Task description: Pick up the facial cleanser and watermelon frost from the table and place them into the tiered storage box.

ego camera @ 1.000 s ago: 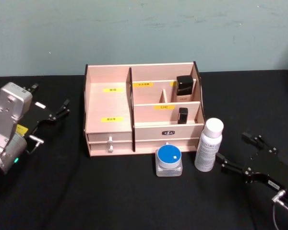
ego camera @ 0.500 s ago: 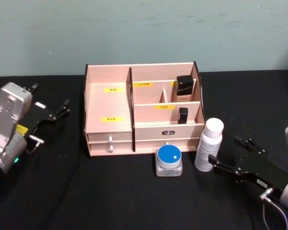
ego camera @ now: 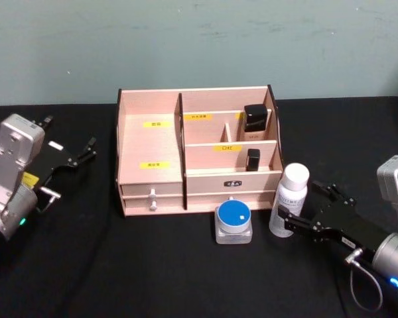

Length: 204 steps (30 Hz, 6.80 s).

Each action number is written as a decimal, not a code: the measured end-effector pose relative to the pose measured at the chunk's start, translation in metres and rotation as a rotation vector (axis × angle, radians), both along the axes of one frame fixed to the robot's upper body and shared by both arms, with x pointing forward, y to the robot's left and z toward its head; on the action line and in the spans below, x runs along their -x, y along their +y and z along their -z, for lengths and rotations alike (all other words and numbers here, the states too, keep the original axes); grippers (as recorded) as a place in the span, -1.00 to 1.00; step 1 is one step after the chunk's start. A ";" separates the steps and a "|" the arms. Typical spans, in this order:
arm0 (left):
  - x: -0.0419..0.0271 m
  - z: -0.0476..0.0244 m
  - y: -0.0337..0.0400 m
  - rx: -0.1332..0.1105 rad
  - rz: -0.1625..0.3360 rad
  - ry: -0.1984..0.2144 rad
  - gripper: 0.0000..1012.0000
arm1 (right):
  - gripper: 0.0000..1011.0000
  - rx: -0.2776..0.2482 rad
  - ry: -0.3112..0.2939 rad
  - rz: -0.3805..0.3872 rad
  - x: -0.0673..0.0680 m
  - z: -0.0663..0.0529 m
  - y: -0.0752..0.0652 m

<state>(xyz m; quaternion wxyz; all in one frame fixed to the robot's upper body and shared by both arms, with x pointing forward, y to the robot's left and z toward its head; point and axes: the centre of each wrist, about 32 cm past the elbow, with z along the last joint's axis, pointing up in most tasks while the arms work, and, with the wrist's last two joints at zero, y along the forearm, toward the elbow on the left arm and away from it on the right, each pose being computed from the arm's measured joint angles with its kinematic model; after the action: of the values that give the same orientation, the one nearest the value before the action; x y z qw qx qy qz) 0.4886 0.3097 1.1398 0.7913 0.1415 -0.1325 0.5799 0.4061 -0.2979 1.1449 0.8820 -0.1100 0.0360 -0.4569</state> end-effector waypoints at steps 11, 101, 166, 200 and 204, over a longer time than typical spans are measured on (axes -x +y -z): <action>0.0000 0.0000 0.0000 0.000 0.000 0.000 0.98 | 0.98 -0.014 -0.006 -0.001 -0.013 0.002 0.004; 0.0000 0.0000 0.0000 0.000 0.000 0.000 0.98 | 0.18 -0.136 -0.185 -0.214 -0.106 -0.064 0.078; 0.0000 0.0000 0.0000 0.000 0.000 0.000 0.98 | 0.18 -0.072 -0.132 -0.160 -0.157 -0.043 0.090; 0.0000 0.0000 0.0000 0.000 0.000 0.000 0.98 | 0.90 -0.068 -0.114 -0.161 -0.157 -0.039 0.090; 0.0000 0.0000 0.0000 0.000 0.000 0.000 0.98 | 0.98 -0.073 -0.115 -0.160 -0.156 -0.039 0.090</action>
<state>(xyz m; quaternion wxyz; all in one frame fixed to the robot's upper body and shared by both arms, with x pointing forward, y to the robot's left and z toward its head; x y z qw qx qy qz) 0.4886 0.3097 1.1398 0.7913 0.1415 -0.1325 0.5799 0.5625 -0.2083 1.1834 0.9197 -0.0541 -0.0070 -0.3889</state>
